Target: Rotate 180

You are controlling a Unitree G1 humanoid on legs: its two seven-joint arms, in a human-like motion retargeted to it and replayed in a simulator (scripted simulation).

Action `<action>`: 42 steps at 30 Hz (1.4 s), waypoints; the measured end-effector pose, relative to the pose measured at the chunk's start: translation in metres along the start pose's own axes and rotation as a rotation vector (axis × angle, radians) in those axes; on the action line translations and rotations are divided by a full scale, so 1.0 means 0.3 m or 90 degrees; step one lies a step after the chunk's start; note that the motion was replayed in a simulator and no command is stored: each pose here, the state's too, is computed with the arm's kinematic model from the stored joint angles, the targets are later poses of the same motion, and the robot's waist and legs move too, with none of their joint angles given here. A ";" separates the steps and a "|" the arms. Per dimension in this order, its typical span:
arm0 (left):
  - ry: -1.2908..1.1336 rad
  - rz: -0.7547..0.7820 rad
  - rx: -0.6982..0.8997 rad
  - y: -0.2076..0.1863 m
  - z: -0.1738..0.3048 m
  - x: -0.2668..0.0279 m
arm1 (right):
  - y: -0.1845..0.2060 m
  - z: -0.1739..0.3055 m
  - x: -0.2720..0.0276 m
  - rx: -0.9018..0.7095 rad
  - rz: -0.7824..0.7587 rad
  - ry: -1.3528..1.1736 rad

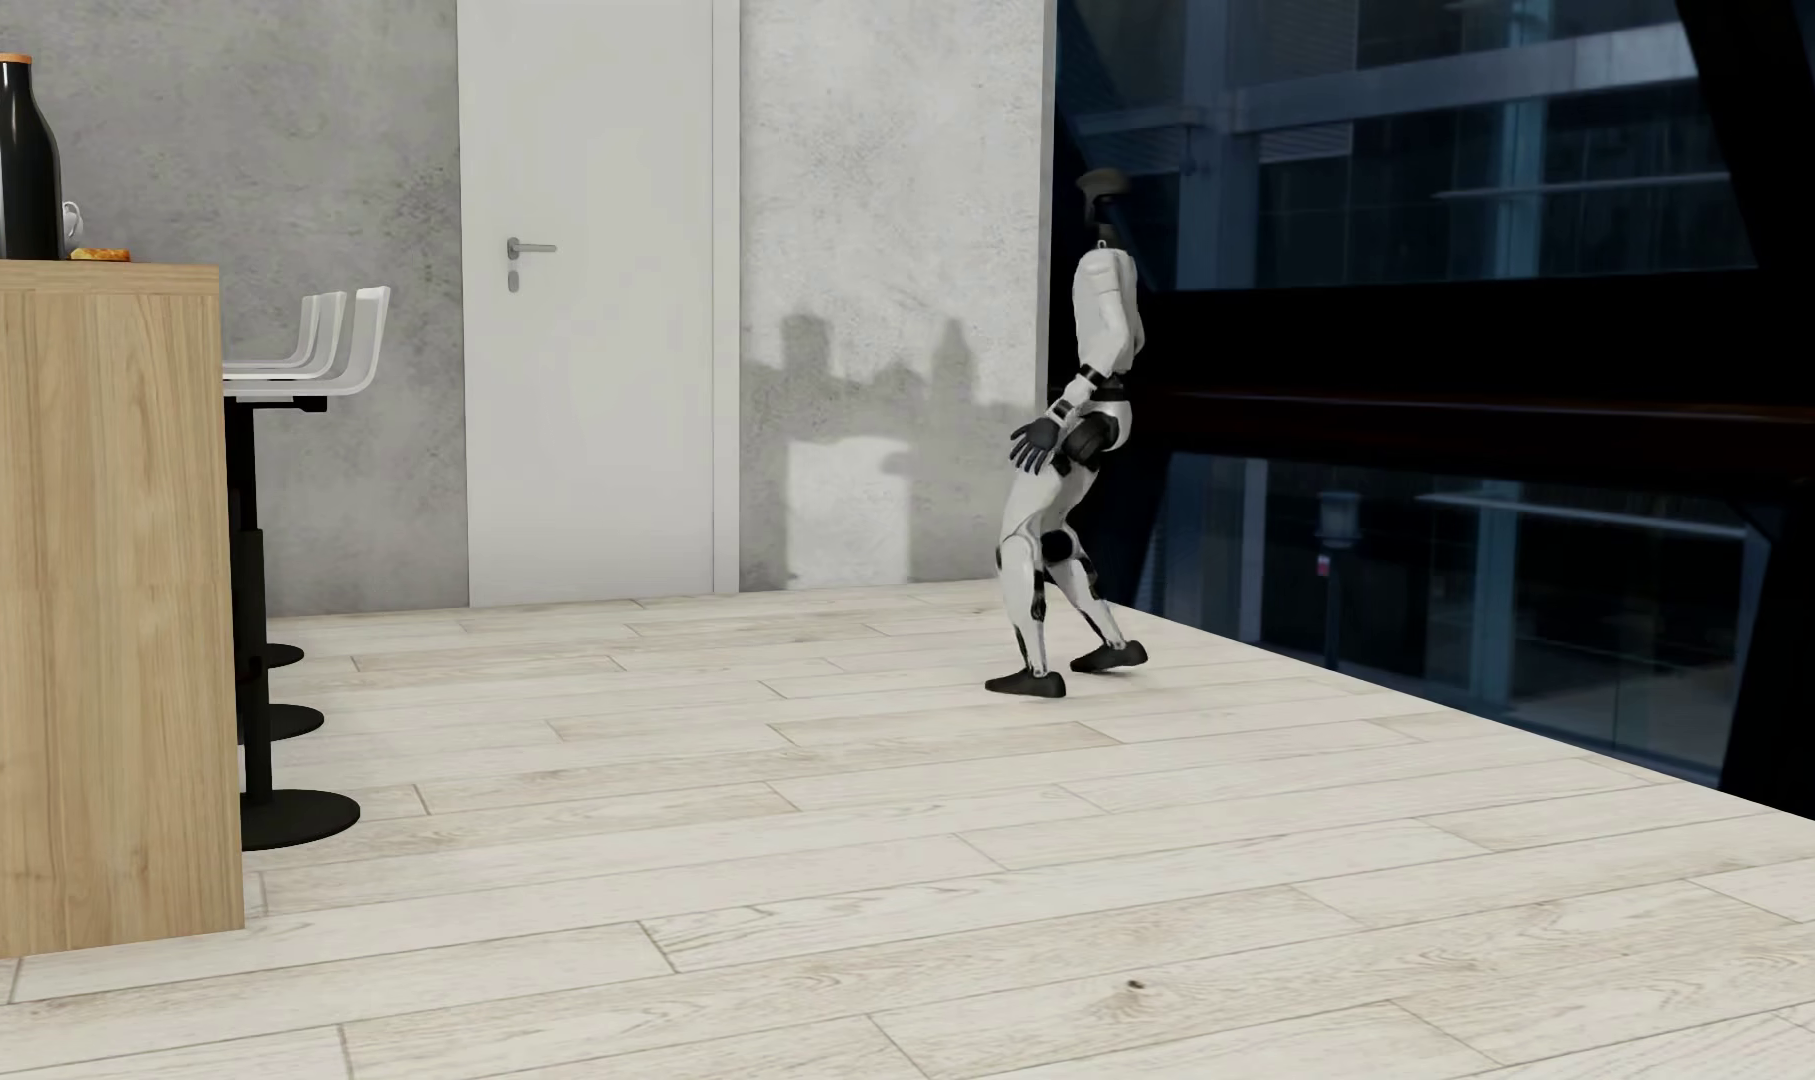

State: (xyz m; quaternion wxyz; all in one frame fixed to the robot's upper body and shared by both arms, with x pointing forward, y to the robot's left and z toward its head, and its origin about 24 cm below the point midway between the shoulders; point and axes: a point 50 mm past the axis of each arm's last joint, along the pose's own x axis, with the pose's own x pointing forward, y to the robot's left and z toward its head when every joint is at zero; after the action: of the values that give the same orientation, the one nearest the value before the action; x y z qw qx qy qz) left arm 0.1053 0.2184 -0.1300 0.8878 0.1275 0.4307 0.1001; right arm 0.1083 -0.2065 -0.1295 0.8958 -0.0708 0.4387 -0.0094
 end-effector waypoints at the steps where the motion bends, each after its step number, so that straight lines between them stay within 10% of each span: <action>1: -0.002 -0.002 0.001 -0.013 -0.017 -0.015 | -0.036 -0.070 -0.023 0.016 -0.015 0.049; 8: 0.011 -0.006 0.004 0.013 0.004 0.011 | 0.116 0.078 0.019 -0.050 0.101 -0.049; 20: 0.085 -0.010 -0.025 0.022 -0.076 -0.010 | 0.059 0.207 0.050 -0.032 0.019 -0.134; 24: -0.029 0.007 -0.053 -0.018 0.020 -0.009 | -0.016 -0.103 -0.037 0.005 0.021 0.053; 30: 0.063 -0.019 -0.038 0.084 -0.078 -0.027 | 0.015 0.288 0.080 -0.006 -0.014 -0.141; 35: -0.181 -0.112 -0.076 -0.049 0.261 0.041 | -0.001 -0.009 0.012 0.070 -0.055 0.042; 42: -0.061 -0.098 0.003 -0.005 0.152 0.038 | 0.023 0.083 0.033 -0.028 -0.006 -0.020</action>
State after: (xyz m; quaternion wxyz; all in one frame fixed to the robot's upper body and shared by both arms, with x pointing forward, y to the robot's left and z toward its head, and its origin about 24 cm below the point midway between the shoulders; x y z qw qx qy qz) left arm 0.1484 0.2140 -0.1118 0.9121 0.1008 0.3967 0.0243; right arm 0.1338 -0.1977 -0.1232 0.9008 -0.0930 0.4242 -0.0029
